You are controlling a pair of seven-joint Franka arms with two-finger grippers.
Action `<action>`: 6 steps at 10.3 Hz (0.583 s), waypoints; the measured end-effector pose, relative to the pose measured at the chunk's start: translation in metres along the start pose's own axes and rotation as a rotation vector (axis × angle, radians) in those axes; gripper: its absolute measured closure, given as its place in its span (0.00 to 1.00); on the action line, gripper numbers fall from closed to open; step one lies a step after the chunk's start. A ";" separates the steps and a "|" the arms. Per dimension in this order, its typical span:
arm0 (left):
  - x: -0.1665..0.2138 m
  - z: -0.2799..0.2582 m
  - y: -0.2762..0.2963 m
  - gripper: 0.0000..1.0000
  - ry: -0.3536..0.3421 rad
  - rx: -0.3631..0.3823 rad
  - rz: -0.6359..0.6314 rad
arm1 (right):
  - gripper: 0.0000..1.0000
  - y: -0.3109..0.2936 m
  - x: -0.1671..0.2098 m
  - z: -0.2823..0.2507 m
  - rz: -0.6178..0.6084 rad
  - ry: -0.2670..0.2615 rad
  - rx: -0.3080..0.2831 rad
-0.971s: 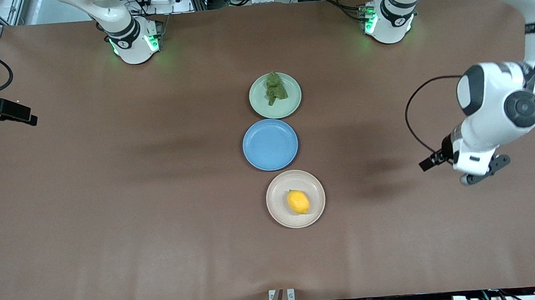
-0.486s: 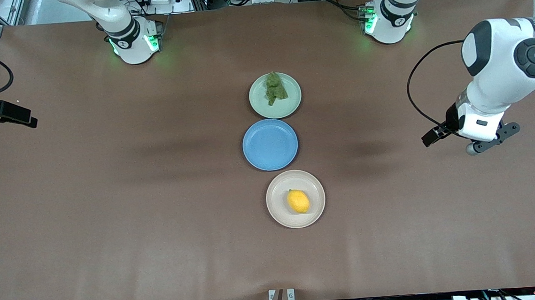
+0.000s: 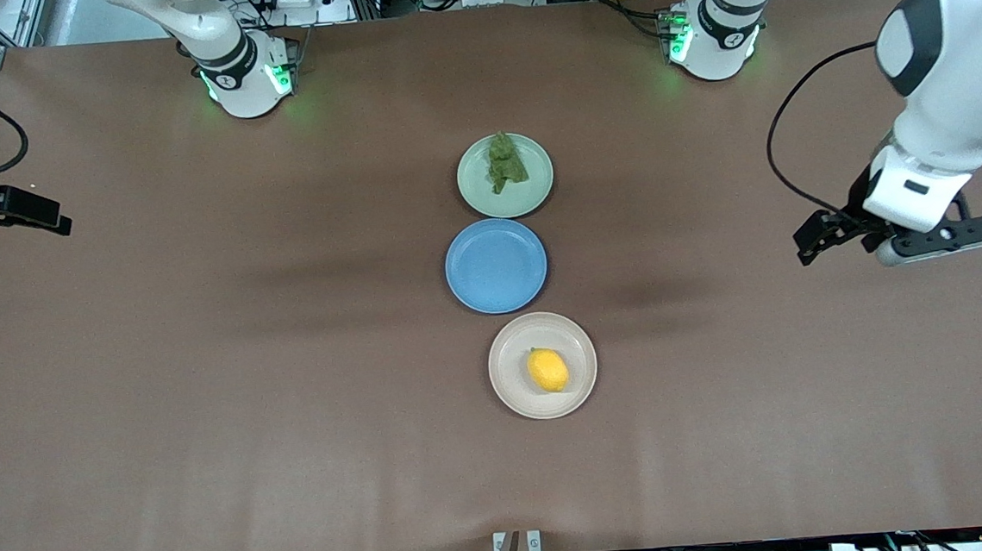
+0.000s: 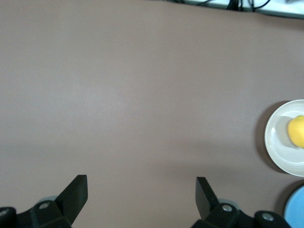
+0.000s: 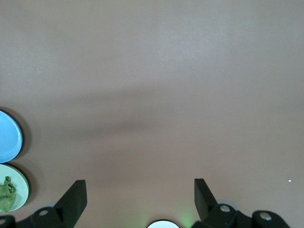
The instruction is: Place lemon and lettuce in plates
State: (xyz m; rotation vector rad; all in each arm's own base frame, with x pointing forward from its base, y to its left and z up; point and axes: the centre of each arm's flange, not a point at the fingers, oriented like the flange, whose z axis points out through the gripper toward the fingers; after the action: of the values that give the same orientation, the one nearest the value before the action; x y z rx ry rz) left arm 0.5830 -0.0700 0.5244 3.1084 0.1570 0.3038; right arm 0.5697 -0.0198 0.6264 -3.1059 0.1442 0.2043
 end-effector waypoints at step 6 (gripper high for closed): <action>-0.005 -0.092 0.011 0.00 -0.068 0.017 0.032 | 0.00 0.001 0.000 0.002 0.002 -0.004 0.000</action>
State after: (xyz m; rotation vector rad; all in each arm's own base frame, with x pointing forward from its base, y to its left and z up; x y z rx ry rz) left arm 0.5609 -0.0806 0.6141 3.1362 0.1091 0.1973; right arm 0.5697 -0.0206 0.6247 -3.1055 0.1468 0.2099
